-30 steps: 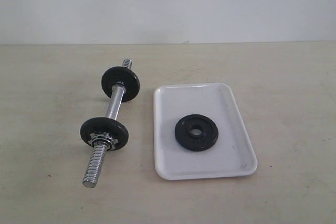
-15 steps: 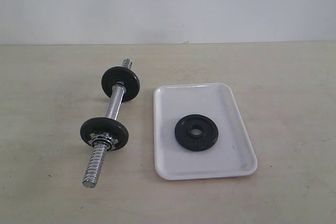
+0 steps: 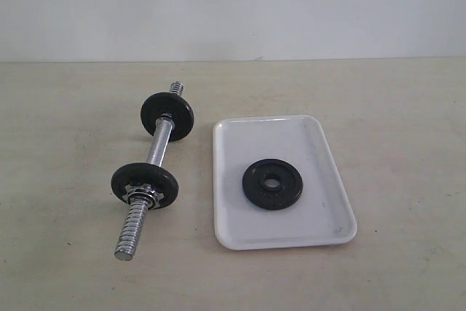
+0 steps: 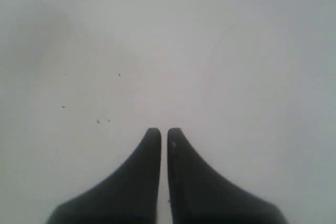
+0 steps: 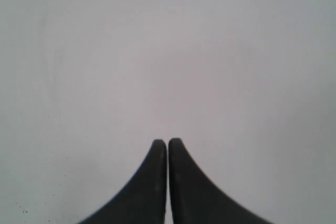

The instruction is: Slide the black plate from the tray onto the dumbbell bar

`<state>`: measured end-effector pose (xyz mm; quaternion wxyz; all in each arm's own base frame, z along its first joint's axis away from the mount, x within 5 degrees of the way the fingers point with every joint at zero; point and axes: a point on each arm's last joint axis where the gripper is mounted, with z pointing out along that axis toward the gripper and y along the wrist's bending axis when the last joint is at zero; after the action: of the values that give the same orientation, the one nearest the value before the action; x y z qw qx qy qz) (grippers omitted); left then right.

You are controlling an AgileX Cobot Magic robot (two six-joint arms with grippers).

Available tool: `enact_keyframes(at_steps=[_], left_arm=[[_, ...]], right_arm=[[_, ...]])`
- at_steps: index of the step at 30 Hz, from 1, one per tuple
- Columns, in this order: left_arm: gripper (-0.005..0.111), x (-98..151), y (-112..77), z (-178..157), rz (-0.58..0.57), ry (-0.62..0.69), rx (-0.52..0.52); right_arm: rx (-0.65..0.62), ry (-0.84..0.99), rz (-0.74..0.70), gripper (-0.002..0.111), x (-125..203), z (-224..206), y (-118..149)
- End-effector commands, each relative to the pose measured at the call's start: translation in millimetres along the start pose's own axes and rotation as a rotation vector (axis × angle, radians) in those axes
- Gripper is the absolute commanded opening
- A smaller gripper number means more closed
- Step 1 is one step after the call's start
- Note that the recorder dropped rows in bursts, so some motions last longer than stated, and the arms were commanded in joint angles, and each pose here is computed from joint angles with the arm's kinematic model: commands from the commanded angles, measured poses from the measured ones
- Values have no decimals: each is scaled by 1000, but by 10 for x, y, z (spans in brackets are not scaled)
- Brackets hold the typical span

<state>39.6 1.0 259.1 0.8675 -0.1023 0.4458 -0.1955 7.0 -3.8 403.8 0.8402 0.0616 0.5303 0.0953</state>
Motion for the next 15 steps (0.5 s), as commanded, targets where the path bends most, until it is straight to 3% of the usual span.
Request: enact_keyframes(at_steps=[1,3,6,7,9,11,13,14,15], left_arm=[[4,58,-29,-8,39,57,38],[4,3,-178,45,273,134,148],[4,-233,-252,154,320,215,90],[4,-353,-300,248,433,233,88],[4,-487,-396,411,505,247,125],[4,-493,-427,626,502,324,136],[4,-291,-442,852,547,506,231],[4,-117,-440,1000,353,649,239],[4,-23,-434,1088,286,713,247]], right_arm=[[-10,-27,-9,0,-29,12,15],[-8,-21,-49,0,-21,29,14],[25,65,-125,0,46,135,-14],[51,136,-140,0,94,218,-35],[93,289,-178,0,203,383,-74],[80,450,-207,0,320,550,-67],[24,585,-187,0,424,718,-13],[-22,663,-155,0,511,833,31],[-41,697,-143,0,549,869,47]])
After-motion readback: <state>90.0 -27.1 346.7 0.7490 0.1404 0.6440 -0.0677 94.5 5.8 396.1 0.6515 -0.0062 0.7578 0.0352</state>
